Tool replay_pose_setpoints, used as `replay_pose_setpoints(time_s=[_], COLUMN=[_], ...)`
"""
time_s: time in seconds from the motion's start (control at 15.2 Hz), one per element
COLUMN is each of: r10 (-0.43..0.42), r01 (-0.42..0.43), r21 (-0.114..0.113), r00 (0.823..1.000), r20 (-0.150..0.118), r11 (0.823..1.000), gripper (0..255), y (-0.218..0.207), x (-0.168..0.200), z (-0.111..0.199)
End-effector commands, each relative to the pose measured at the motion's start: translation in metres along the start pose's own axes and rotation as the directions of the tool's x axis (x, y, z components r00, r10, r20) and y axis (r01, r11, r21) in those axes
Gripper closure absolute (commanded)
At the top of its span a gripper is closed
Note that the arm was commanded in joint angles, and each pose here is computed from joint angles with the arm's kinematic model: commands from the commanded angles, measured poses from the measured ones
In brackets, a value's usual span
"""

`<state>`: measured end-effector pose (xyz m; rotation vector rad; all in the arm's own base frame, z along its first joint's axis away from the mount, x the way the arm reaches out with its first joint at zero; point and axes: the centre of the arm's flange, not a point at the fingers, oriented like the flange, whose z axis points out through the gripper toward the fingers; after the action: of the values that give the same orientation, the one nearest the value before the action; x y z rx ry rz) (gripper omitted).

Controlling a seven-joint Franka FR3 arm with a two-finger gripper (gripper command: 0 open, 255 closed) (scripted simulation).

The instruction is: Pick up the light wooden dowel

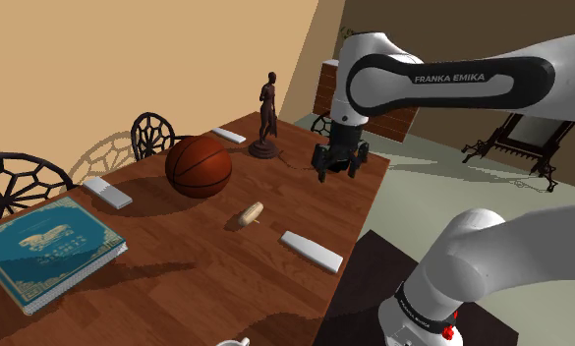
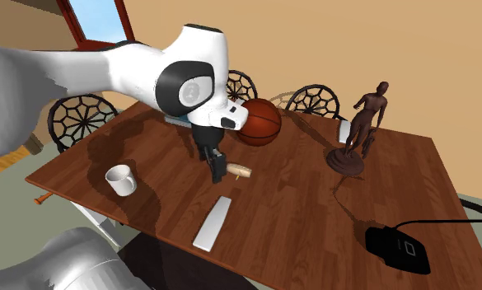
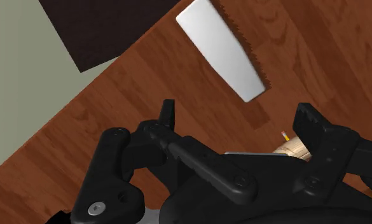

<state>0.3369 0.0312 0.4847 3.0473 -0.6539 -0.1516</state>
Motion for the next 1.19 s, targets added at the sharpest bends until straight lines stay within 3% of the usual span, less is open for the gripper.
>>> replay_pose_setpoints(time_s=[0.0, 0.26, 0.53, 0.79, 1.12], r10=[0.057, 0.163, 0.267, 0.369, 0.489], r01=[-0.057, -0.163, -0.266, -0.367, -0.486], r21=[0.015, 0.041, 0.067, 0.093, 0.125], r00=[0.998, 0.987, 0.964, 0.929, 0.872], r20=[-0.005, -0.008, -0.008, -0.005, 0.001], r11=[0.998, 0.986, 0.962, 0.926, 0.865], gripper=[0, 0, 0, 0, 0], y=[-0.016, -0.046, -0.074, -0.1, -0.129], x=[0.008, 0.028, 0.052, 0.079, 0.116], z=[0.016, 0.051, 0.085, 0.118, 0.159])
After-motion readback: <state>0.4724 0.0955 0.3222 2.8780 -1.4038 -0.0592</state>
